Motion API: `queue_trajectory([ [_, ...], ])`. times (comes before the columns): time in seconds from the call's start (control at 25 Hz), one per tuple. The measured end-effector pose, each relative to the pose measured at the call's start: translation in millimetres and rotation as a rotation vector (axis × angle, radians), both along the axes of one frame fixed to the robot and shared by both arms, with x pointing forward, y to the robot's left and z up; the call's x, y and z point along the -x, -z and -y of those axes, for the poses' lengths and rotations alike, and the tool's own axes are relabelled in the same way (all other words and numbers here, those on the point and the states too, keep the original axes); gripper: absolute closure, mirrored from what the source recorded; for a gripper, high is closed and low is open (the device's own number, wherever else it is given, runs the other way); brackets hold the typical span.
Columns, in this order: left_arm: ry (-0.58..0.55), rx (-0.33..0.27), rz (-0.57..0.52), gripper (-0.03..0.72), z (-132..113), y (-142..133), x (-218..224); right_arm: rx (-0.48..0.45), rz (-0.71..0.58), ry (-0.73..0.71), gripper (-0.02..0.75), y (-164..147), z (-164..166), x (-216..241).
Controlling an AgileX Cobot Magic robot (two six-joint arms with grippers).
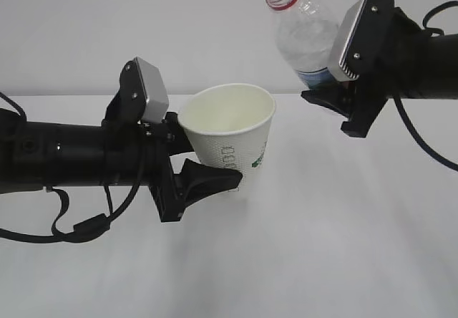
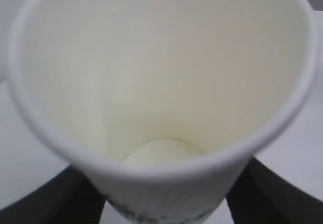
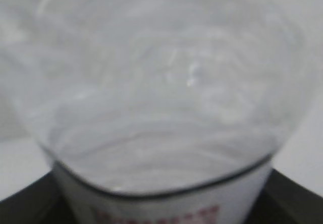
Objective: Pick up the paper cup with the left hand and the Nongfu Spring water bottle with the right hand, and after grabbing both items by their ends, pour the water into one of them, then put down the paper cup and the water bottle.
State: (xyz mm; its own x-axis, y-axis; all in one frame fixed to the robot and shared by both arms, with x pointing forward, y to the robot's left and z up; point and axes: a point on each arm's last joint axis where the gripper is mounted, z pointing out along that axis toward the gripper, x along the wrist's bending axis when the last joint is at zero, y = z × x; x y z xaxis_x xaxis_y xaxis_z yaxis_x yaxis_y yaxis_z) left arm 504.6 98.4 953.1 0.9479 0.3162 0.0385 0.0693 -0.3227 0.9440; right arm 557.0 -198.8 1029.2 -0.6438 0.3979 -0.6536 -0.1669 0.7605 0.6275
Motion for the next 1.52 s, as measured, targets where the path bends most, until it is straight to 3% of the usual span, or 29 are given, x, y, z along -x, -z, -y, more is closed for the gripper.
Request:
queue_trajectory([
  [1.16,-0.02,-0.019,0.01,0.193,1.4,-6.2,0.6,0.322,0.229,-0.126,0.214,-9.7,2.6,-6.9],
  [1.52,-0.003,-0.003,-0.003,0.193,3.0,-7.1,2.7,0.333,0.283,-0.127,0.214,-23.2,1.3,-12.7],
])
